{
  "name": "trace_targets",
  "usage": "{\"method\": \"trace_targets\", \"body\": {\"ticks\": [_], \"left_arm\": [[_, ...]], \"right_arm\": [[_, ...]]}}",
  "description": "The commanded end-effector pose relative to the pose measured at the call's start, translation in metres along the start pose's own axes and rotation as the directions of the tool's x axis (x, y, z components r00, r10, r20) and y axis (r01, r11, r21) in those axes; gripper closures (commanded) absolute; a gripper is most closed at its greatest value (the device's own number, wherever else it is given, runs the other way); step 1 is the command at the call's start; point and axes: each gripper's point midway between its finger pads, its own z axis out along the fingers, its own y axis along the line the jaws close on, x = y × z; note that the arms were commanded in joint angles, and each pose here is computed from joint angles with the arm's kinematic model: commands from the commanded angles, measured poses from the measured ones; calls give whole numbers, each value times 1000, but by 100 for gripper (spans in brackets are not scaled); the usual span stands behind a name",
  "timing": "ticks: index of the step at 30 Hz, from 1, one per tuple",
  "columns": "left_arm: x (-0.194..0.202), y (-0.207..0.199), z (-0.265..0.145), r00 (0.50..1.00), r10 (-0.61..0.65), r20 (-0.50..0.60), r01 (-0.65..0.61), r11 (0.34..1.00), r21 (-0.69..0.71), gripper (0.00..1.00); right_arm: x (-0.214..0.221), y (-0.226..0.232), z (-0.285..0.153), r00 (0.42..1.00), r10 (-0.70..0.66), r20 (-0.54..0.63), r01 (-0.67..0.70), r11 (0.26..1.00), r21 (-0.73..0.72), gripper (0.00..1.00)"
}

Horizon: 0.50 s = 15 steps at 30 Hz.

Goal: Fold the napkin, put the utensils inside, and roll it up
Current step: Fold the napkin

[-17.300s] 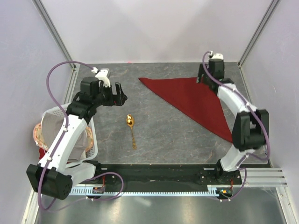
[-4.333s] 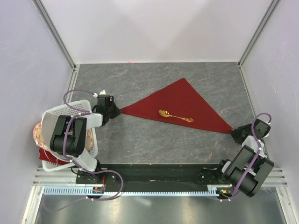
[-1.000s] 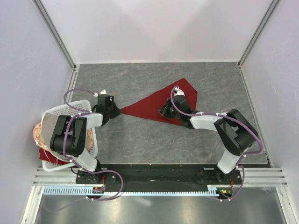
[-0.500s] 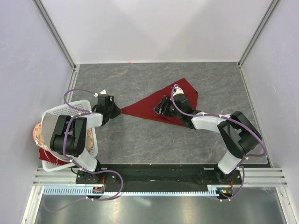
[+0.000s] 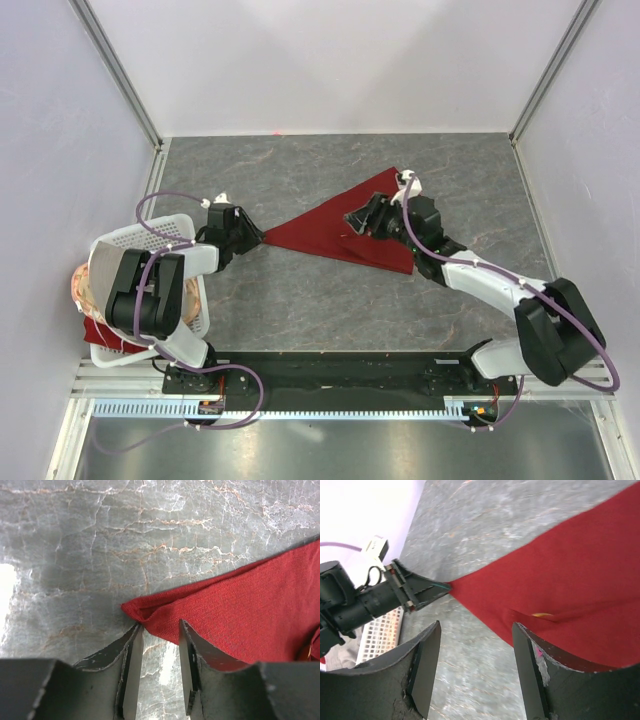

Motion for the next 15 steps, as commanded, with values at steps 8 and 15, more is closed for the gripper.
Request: {"method": "trace_targets", "body": {"ticks": [8, 15], "left_arm": [[4, 29, -2, 998, -54, 17, 56, 988, -142, 59], [2, 30, 3, 999, -45, 0, 44, 987, -158, 69]], "right_arm": [[-11, -21, -38, 999, 0, 45, 0, 1000, 5, 32], [-13, -24, -42, 999, 1, 48, -1, 1000, 0, 31]]}}
